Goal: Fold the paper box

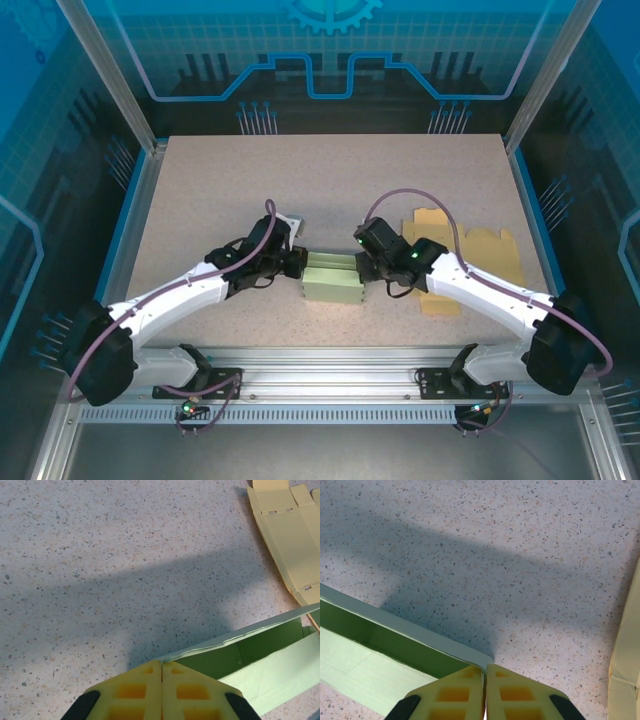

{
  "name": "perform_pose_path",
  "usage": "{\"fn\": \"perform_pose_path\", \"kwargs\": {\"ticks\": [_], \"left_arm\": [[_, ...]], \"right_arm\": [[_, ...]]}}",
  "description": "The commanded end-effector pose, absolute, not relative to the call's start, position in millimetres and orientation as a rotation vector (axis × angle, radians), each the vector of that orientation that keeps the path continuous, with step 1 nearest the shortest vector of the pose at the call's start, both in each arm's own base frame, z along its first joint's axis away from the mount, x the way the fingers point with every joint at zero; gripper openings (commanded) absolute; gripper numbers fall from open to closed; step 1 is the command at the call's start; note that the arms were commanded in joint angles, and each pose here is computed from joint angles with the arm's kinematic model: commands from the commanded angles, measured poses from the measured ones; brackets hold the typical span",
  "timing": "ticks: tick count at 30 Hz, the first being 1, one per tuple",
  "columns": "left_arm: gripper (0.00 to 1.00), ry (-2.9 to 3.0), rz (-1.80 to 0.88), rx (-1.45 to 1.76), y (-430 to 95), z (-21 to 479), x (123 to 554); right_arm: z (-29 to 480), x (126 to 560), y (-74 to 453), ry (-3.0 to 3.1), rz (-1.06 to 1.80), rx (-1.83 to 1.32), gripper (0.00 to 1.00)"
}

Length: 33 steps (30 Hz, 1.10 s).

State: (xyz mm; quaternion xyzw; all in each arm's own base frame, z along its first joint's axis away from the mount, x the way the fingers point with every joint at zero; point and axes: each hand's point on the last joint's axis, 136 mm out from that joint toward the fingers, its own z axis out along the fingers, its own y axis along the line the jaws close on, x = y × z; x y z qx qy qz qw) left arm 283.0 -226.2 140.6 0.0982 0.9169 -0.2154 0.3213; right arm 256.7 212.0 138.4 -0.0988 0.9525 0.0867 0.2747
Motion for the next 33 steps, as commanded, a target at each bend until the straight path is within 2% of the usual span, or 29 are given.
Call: {"fn": "perform_pose_path", "kwargs": {"ticks": [1, 7, 17, 28, 33], "left_arm": [[0.07, 2.321, -0.657, 0.245, -243, 159, 284], [0.04, 2.255, -0.671, 0.212, -249, 170, 296], [0.0, 2.251, -0.558, 0.2, -239, 165, 307], [0.0, 2.292, -0.563, 0.16, -238, 149, 304], [0.09, 2.295, -0.602, 0.14, -239, 148, 300]], "right_arm": [[153, 268, 238, 2.466, 0.339, -0.239, 0.08], [162, 280, 241, 2.392, 0.341, -0.21, 0.05], [152, 288, 228, 2.418, 0.256, -0.201, 0.1], [148, 285, 228, 2.433, 0.324, -0.157, 0.12], [147, 285, 225, 2.421, 0.316, -0.146, 0.1]]}}
